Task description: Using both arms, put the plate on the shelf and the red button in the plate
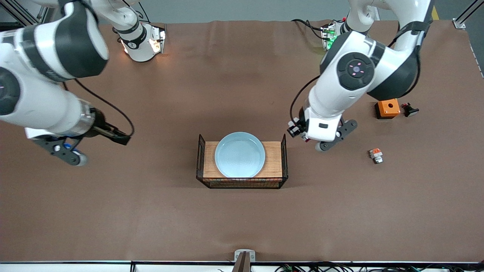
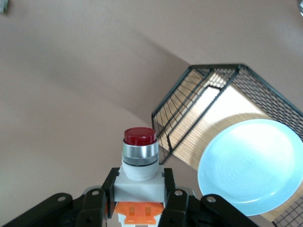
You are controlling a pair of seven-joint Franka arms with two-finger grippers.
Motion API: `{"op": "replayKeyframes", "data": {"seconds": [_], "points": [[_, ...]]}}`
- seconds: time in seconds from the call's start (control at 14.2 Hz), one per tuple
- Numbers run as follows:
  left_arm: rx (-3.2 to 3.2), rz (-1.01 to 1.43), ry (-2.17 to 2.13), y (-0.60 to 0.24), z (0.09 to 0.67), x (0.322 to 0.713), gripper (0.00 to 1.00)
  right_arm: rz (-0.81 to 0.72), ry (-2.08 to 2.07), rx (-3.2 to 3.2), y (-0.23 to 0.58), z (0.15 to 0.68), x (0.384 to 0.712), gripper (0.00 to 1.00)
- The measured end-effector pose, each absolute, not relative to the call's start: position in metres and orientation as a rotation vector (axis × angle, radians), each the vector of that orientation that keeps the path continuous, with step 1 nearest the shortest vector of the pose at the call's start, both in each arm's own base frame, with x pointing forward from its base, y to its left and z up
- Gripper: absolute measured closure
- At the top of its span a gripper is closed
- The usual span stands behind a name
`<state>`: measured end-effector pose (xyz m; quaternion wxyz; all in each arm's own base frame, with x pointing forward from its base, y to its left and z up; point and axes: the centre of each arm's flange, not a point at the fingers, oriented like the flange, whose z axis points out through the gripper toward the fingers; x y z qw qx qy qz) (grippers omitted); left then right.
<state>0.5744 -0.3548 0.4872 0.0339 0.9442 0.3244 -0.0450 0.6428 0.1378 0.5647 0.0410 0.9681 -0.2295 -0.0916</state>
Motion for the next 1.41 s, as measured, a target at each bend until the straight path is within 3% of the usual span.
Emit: {"op": "replayKeyframes", "data": {"seconds": [0.28,0.56,0.99,1.41], "points": [[2.824,-0.159,1.234,-0.4,0.475,0.553,0.59,-0.306,-0.451,3.053,0.047,0.567,0.654,0.0],[2.582,-0.117,1.53,-0.431,0.468,0.556,0.59,-0.315,-0.295,3.103,-0.022,0.567,0.655,0.0],[2.205,-0.132,1.83,-0.482,0.432,0.568,0.59,-0.334,-0.279,3.087,-0.03,0.569,0.652,0.0],[2.076,-0.13,1.854,-0.494,0.397,0.586,0.59,-0.362,-0.301,3.087,-0.039,0.559,0.634,0.0]]}}
